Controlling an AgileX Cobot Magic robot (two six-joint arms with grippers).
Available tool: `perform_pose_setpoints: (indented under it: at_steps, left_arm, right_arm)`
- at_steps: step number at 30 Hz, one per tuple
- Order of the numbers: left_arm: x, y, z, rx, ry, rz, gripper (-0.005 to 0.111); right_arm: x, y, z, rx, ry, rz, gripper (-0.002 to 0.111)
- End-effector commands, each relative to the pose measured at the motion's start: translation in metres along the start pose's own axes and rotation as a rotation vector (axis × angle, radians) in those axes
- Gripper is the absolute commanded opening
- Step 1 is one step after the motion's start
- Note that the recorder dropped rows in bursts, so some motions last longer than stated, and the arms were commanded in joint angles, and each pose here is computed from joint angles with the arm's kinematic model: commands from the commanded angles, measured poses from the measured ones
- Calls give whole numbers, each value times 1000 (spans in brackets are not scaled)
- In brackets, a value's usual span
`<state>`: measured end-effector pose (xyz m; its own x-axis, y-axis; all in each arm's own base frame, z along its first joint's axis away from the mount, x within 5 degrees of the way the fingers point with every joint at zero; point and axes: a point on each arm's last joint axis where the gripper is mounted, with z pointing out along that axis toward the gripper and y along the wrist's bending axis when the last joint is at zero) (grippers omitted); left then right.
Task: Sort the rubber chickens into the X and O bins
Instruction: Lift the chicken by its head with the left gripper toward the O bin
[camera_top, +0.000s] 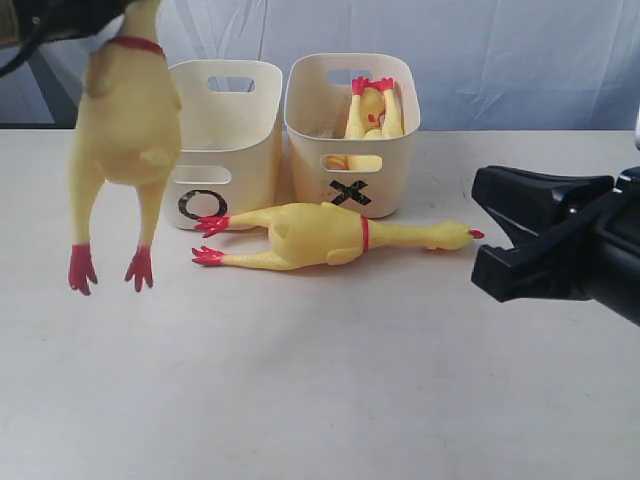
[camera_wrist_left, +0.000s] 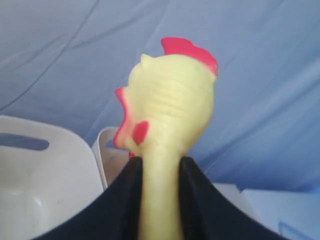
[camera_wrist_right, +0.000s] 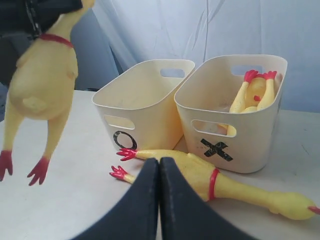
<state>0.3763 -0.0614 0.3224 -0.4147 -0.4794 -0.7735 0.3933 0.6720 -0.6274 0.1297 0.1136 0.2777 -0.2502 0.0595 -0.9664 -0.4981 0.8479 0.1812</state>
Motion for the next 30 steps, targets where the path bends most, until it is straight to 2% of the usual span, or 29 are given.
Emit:
perform_pose_setpoints:
  at_steps: [1,2,6,11,18,23,30]
  left_arm:
    - [-29,12,-19,44,-162,-85,0]
    - [-35,20,-22,51,-208,-93,0]
    - [-41,33,-23,159,-297,-138,0]
    - [-41,62,-6,296,-420,-204,0]
    - [-68,77,17,437,-544,-195,0]
    - [-79,84,25,441,-617,-160,0]
    - [-86,100,42,456,-649,-124,0]
  right_arm:
    - [0,0,-1,-4,-1,-2,-1]
    - [0,0,-1,-6,1,-2,-1]
    - [2,2,-1,-23,16,-2,-1]
    - [3,3,-1,-36,26,-5,-1]
    - [3,3,-1,-36,26,-5,-1]
    - [3,3,-1,-37,27,-5,-1]
    - [3,3,-1,-37,27,-5,-1]
